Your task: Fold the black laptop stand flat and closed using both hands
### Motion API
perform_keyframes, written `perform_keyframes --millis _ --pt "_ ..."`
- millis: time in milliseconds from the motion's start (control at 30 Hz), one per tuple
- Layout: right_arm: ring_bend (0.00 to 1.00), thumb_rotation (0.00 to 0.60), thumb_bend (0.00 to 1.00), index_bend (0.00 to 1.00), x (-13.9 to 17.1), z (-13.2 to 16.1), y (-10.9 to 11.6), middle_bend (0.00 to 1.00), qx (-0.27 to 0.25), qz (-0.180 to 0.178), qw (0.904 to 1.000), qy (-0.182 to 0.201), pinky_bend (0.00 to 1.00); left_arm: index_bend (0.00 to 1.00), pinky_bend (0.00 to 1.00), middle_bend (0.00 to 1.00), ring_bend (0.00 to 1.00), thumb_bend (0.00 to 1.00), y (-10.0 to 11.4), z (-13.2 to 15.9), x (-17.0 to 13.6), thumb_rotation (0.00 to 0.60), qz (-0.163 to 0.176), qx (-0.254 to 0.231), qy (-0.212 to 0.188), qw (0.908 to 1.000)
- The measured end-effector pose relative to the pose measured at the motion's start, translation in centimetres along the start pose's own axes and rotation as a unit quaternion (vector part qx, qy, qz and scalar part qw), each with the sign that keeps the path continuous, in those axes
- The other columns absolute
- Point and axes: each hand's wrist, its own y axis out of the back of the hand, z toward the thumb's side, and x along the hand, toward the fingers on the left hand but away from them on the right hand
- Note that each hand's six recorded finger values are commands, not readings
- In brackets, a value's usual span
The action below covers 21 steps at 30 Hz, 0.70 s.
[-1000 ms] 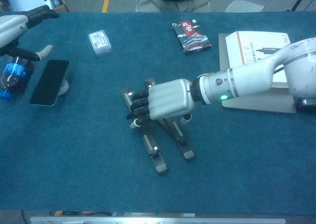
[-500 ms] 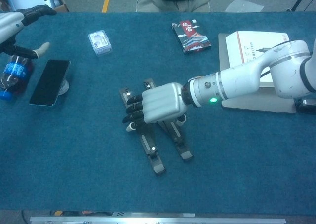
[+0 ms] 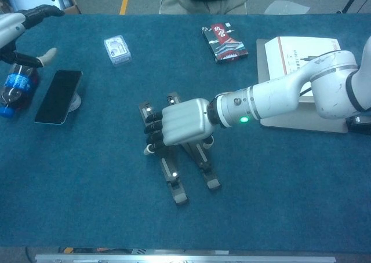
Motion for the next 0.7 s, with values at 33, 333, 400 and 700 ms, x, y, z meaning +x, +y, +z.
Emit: perform_keyframes --millis 33,333,400,700 --pt "0.00 0.600 0.00 0.00 -0.07 0.07 0.04 0.17 0.000 0.000 1.0000 0.001 0.00 0.00 0.02 0.00 0.00 0.46 0.01 -0.04 -0.03 0.400 0.000 -0.001 0.000 1.0000" --pt "0.00 0.600 0.00 0.00 -0.20 0.29 0.11 0.25 -0.006 -0.001 1.0000 0.000 0.00 0.00 0.02 0.00 0.00 0.46 0.02 0.03 -0.11 0.400 0.001 -0.005 -0.002 1.0000" --pt "0.00 0.600 0.00 0.00 -0.16 0.35 0.10 0.27 -0.007 -0.002 1.0000 -0.001 0.00 0.00 0.02 0.00 0.00 0.46 -0.03 0.03 -0.16 0.398 0.000 -0.005 -0.002 1.0000" --pt "0.01 0.600 0.00 0.00 -0.06 0.51 0.00 0.37 -0.014 -0.004 0.9999 -0.004 0.00 0.00 0.02 0.00 0.00 0.46 -0.13 0.15 -0.17 0.401 -0.001 -0.006 -0.004 1.0000"
